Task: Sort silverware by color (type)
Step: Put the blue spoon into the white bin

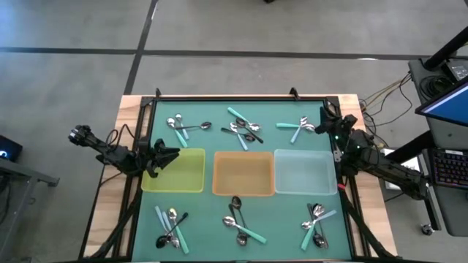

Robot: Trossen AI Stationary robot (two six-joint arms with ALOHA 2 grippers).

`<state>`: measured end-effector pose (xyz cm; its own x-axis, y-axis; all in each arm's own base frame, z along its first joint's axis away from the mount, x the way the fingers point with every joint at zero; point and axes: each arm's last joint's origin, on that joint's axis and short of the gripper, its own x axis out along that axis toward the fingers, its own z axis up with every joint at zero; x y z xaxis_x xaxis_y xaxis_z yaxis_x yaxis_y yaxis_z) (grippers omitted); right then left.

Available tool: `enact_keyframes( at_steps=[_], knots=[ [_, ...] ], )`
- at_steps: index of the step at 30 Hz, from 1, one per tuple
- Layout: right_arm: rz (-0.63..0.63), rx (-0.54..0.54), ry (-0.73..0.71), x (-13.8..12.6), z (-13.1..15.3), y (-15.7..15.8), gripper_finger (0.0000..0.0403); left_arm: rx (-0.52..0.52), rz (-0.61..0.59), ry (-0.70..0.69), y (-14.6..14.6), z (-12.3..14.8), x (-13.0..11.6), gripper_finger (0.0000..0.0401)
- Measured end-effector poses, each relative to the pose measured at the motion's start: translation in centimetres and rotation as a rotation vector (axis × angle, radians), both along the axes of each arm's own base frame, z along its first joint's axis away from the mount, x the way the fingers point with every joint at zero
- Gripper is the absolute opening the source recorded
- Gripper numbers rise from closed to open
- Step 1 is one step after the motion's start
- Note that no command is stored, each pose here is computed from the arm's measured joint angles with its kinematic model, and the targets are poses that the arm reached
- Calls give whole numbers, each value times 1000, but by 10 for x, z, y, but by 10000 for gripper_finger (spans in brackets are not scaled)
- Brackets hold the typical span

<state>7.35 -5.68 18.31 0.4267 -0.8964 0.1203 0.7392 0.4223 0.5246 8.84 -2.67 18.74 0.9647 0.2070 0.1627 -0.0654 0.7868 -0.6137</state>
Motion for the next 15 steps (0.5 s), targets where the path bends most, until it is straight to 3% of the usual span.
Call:
enact_keyframes(
  at_steps=[9, 15],
  knots=[
    [39, 142, -461, -2, 7, 0, 102, 0, 0, 0, 0, 0, 0, 120],
    [179, 148, -500, 1, 11, 2, 102, 0, 0, 1, 0, 0, 0, 120]
  ],
)
